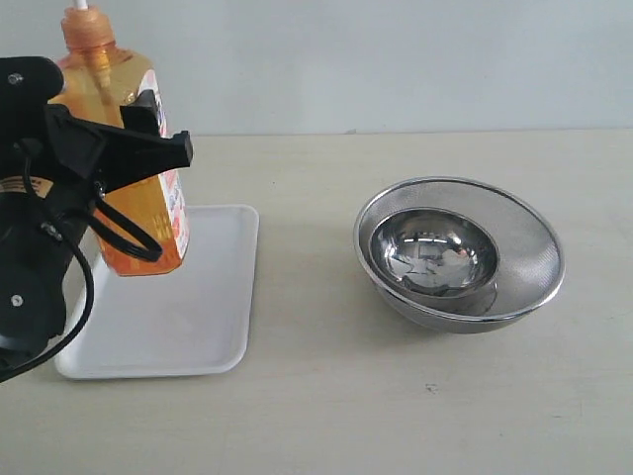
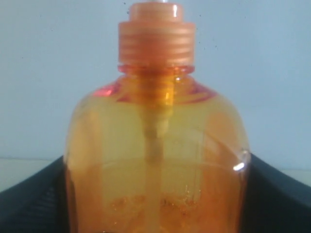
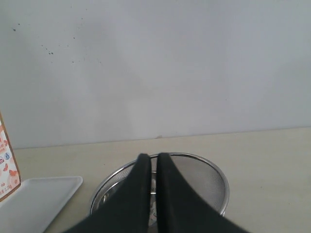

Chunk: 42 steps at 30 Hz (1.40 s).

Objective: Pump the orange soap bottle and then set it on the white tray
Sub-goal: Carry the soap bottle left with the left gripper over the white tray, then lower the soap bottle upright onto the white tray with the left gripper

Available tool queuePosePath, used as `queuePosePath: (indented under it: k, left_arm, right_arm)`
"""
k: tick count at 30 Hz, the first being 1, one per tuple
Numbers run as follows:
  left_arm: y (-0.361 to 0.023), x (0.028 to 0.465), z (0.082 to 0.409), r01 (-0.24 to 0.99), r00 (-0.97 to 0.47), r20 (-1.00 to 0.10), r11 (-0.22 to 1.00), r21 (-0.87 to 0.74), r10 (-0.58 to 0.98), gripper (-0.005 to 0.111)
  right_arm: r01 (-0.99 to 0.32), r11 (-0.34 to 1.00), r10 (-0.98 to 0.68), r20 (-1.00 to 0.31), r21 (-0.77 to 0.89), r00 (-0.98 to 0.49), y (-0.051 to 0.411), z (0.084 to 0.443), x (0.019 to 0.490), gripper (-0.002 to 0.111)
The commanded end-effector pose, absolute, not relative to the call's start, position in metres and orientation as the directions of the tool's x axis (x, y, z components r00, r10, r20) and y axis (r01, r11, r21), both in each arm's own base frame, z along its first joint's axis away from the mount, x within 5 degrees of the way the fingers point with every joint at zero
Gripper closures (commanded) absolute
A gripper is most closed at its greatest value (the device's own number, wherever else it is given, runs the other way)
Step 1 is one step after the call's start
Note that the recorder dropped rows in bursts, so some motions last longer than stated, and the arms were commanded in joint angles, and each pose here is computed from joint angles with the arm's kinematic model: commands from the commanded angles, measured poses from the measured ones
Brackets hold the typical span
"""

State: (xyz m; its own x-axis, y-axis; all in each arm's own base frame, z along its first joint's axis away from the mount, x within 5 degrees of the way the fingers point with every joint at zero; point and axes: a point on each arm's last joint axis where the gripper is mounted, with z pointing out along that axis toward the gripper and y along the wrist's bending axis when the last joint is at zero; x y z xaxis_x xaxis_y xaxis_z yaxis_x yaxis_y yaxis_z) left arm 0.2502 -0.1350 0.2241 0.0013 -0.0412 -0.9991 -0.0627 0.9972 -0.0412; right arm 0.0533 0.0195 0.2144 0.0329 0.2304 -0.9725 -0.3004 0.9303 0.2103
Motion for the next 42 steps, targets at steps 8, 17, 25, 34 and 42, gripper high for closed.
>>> queuePosePath:
  k: [8, 17, 25, 34, 42]
  left_arm:
    - [-0.129, 0.27, 0.215, -0.029, 0.114, -0.993, 0.999, -0.041, -0.038, 0.102]
    - [-0.126, 0.281, 0.188, -0.033, 0.052, -0.996, 0.997, -0.075, -0.073, 0.102]
    - [-0.129, 0.285, 0.17, -0.035, 0.005, -0.997, 0.997, -0.071, -0.071, 0.102]
    - [-0.127, 0.286, 0.165, -0.046, -0.008, -0.996, 0.995, -0.092, -0.093, 0.102]
    - [-0.126, 0.281, 0.159, -0.022, -0.029, -0.997, 0.998, -0.066, -0.067, 0.097]
  right_arm:
    - [-0.295, 0.933, 0.229, -0.973, 0.207, 0.04, 0.019, 0.215, 0.053, 0.108]
    - [-0.295, 0.933, 0.229, -0.973, 0.207, 0.04, 0.019, 0.215, 0.053, 0.108]
    - [-0.341, 0.919, 0.224, -0.974, 0.197, 0.039, 0.023, 0.216, 0.052, 0.108]
    - [-0.343, 0.918, 0.224, -0.974, 0.197, 0.039, 0.023, 0.216, 0.051, 0.108]
    - [-0.343, 0.918, 0.224, -0.974, 0.197, 0.039, 0.023, 0.216, 0.051, 0.108]
